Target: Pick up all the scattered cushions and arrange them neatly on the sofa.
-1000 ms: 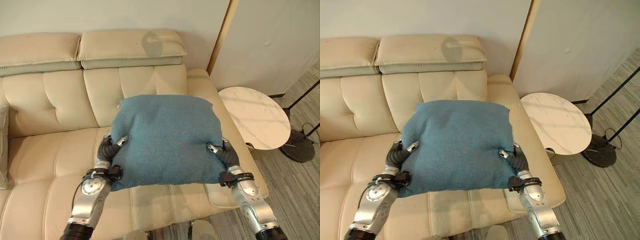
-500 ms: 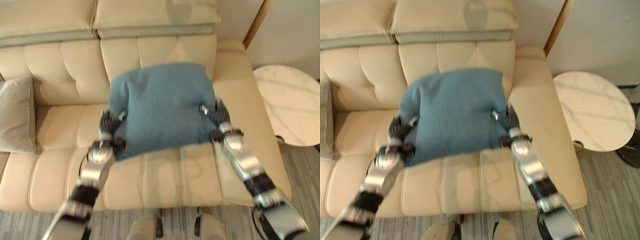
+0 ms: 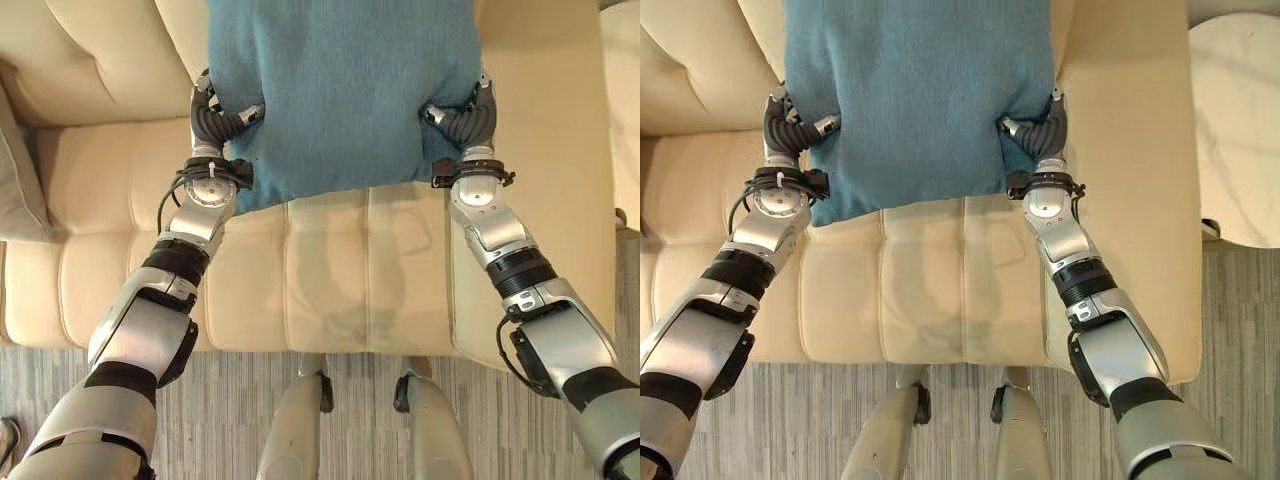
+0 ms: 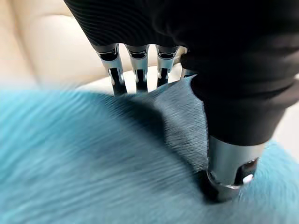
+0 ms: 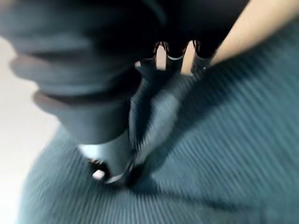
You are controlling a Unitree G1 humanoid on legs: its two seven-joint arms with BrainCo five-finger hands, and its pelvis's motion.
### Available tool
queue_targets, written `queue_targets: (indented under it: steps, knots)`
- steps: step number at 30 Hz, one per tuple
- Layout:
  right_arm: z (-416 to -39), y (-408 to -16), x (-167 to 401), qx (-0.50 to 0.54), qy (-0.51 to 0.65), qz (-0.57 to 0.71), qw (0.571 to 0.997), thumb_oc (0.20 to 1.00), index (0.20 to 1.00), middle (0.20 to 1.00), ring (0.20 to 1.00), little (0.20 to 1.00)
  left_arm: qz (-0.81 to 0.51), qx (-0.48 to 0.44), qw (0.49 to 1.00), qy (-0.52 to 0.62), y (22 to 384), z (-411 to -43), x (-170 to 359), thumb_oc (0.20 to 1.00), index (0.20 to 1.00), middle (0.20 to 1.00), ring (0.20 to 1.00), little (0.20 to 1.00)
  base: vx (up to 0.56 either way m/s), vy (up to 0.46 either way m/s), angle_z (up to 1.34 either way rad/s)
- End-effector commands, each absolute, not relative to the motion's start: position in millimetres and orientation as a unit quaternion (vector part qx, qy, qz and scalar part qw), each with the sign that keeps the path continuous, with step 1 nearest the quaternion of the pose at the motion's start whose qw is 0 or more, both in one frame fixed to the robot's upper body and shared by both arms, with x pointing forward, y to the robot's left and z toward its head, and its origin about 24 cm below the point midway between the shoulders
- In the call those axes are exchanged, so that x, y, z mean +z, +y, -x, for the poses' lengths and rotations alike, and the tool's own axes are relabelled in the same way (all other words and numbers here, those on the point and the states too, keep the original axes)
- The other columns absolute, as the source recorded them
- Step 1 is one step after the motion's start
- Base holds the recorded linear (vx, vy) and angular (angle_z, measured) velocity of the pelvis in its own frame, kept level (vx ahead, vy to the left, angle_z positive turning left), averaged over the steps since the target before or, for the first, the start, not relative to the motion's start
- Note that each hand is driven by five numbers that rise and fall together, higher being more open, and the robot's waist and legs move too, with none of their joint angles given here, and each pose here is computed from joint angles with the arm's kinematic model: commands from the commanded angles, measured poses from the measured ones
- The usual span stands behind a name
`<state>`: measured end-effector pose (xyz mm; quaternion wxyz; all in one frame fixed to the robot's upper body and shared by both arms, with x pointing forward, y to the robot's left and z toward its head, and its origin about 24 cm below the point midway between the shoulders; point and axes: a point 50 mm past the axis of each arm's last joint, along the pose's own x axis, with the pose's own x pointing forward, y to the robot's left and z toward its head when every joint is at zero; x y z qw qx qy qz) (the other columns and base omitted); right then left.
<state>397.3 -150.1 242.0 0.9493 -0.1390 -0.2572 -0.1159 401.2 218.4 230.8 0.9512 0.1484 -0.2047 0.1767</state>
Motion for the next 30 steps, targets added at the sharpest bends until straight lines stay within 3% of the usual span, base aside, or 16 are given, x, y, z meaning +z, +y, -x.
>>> queue_targets:
  steps: [1,10,18,24,30]
  knots:
    - [-389,-113,293,-0.043,-0.352,0.107,0.929,1.000,1.000,1.000,1.000,1.000,-0.168,0.183,0.926,-0.286,226,-395,282,1.000,1.000,1.000,1.000,1.000,0.00,0.000,0.00]
    - [-389,-127,232,-0.003,-0.270,0.122,0.955,1.000,1.000,1.000,1.000,1.000,-0.215,0.178,0.937,-0.208,255,-382,217,1.000,1.000,1.000,1.000,1.000,0.00,-0.001,0.00]
    - [-357,-171,201,0.004,-0.268,0.174,0.948,1.000,1.000,1.000,1.000,1.000,-0.171,0.160,0.950,-0.205,268,-340,170,1.000,1.000,1.000,1.000,1.000,0.01,0.004,0.01]
    - [-294,-219,127,0.018,-0.172,0.213,0.962,1.000,1.000,1.000,1.000,1.000,-0.164,0.142,0.971,-0.097,292,-272,93,1.000,1.000,1.000,1.000,1.000,0.08,0.055,-0.09]
    - [-234,-255,28,-0.039,0.039,0.186,0.981,1.000,1.000,1.000,1.000,1.000,-0.149,0.169,0.970,0.086,304,-209,9,1.000,1.000,1.000,1.000,1.000,-0.02,0.140,-0.25]
